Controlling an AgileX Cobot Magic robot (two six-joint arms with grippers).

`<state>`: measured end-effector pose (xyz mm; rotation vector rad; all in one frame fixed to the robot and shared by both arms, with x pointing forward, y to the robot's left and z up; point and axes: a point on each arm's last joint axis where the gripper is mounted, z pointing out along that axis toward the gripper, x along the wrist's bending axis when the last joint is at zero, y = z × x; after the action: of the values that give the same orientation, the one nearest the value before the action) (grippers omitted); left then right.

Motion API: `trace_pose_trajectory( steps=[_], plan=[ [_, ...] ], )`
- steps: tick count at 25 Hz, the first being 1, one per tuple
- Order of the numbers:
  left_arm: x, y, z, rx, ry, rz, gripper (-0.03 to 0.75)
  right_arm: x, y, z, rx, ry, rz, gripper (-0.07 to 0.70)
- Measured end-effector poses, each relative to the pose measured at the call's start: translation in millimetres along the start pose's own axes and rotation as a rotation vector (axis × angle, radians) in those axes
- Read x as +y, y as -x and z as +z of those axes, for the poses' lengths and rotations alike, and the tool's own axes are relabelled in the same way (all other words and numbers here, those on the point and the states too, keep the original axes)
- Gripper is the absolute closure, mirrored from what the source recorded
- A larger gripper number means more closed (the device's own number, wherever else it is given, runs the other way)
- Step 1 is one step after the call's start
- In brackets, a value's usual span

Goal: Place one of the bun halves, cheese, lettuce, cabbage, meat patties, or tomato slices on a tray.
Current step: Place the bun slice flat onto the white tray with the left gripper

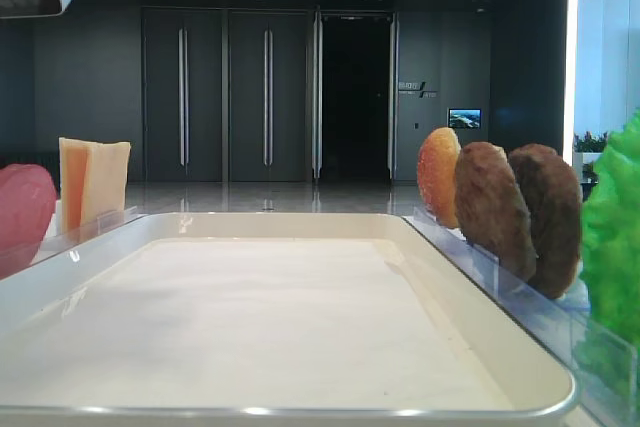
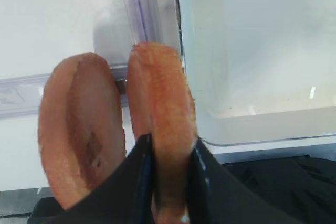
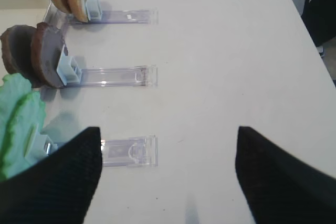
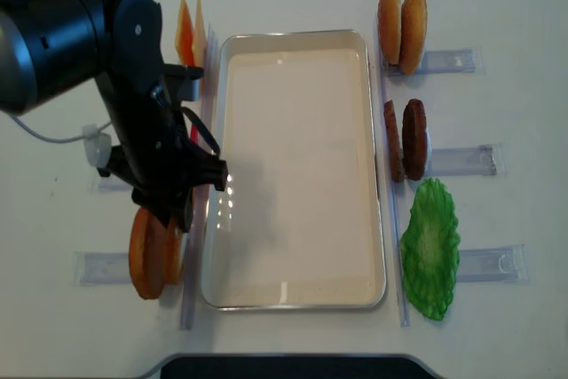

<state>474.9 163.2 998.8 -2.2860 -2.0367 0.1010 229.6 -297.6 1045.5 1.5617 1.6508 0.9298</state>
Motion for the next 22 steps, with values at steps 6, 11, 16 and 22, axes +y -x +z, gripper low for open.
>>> trace_pose_trajectory(
  steps=[6,11,16,22],
  plan=[
    [-5.6,-0.2,-10.4,-0.032,0.03,-0.004,0.586,0.0,0.0,0.0,0.0,0.0,0.0,0.1],
    [-11.4,-0.4,-20.2,-0.065,0.06,-0.006,0.586,0.0,0.0,0.0,0.0,0.0,0.0,0.1],
    [-17.4,-2.3,-30.5,-0.084,0.097,-0.003,0.586,0.0,0.0,0.0,0.0,0.0,0.0,0.1],
    [-21.4,-3.6,-36.9,-0.095,0.12,-0.001,0.587,0.0,0.0,0.0,0.0,0.0,0.0,0.1]
  ],
)
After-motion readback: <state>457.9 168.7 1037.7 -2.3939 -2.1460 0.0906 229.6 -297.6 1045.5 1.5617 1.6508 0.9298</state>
